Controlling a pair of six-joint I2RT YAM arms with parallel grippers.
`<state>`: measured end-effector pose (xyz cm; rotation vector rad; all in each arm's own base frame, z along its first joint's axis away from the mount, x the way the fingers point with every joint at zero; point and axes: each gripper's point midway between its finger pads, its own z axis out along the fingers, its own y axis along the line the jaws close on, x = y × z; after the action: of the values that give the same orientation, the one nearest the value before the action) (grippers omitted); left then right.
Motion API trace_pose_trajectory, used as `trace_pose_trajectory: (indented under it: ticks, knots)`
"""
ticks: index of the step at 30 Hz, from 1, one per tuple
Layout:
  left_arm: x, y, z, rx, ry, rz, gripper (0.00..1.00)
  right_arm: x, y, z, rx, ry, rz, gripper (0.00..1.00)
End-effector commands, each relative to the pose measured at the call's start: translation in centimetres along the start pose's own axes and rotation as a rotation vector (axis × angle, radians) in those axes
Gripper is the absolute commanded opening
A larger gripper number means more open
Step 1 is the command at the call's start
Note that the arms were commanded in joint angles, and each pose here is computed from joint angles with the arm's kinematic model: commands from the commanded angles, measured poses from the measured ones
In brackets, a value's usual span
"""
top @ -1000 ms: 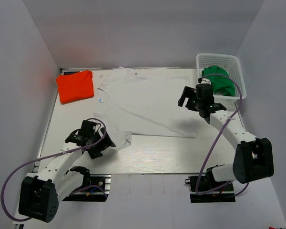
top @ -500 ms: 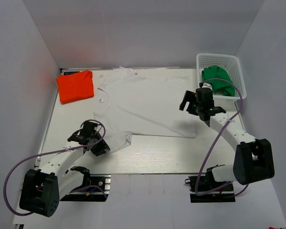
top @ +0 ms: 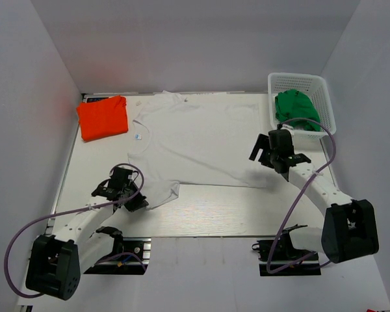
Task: Fold and stack the t-shirts
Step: Grap the side of the flattened tshirt closest away from the robot with both arms
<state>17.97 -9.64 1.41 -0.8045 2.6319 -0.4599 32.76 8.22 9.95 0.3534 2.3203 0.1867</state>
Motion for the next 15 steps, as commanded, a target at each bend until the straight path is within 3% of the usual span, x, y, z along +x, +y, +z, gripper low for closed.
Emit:
trace_pose_trajectory:
  ticks: [1, 10, 15]
  knots:
    - [0.0, 0.1, -0.8, 0.011, -0.021, 0.026, 0.0, 1.9, -2.1, -1.1, 0.068, 0.046, 0.009, 0.9]
    - [-0.2, -1.2, -1.9, 0.068, -0.02, 0.049, 0.0, 8.4, -5.5, -2.1, 0.134, 0.182, 0.008, 0.9]
    - [-0.3, -1.6, -1.8, 0.065, -0.001, 0.057, 0.0, 9.6, -5.6, -1.2, 0.132, 0.203, 0.033, 0.89]
